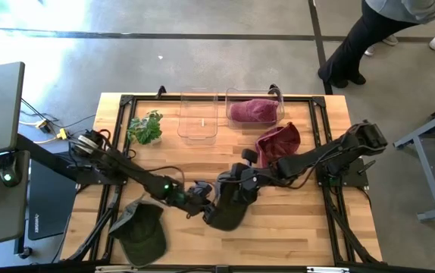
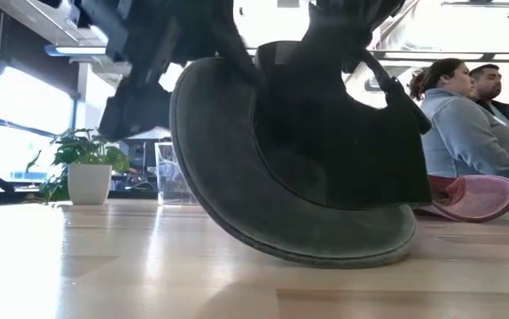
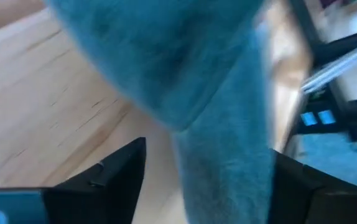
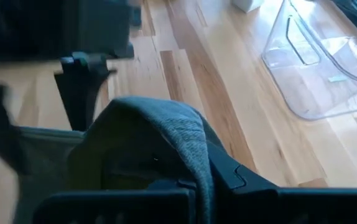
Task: Pick & Place hat
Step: Put the right black cap into the left transparent bin
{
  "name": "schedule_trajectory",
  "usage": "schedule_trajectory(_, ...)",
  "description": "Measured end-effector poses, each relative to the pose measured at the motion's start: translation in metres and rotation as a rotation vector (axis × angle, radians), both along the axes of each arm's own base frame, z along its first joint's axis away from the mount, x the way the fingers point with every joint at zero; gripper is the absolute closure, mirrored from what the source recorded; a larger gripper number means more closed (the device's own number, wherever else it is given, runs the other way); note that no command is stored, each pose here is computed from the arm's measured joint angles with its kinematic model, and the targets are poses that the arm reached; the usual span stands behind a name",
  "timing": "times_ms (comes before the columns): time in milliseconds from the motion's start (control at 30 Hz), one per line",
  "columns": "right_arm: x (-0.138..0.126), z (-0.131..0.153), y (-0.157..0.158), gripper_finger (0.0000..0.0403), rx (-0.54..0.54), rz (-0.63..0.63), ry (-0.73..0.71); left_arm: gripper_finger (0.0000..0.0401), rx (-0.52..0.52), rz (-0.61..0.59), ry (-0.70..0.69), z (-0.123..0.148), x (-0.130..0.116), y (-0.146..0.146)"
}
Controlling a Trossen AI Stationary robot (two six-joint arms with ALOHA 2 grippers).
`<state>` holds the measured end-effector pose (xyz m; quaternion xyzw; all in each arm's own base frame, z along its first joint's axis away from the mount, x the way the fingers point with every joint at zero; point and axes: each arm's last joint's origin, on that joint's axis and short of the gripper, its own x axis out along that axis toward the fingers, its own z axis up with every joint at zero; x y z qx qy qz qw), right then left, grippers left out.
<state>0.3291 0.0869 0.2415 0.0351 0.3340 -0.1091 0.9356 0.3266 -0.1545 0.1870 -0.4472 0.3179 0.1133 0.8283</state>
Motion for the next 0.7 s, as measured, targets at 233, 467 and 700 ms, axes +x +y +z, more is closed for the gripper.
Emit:
schedule_trajectory(233, -0.003, 0.007, -0.001, 0.0399, 0.074, -0.03, -0.03, 0.0287, 0.068, 0.027, 0.094, -0.003, 0.001, -0.001)
schedule_trajectory(467, -0.009, 0.016, 0.001, 0.0372, 0.307, 0.063, -0.003, 0.0391, 0.078, 0.045, 0.157, -0.001, -0.005, 0.002)
schedule_trajectory(700, -0.043, 0.06, -0.014, 0.0249, 0.548, 0.119, -0.023, 0.0398, 0.085, 0.038, 0.172, 0.0, -0.007, 0.004)
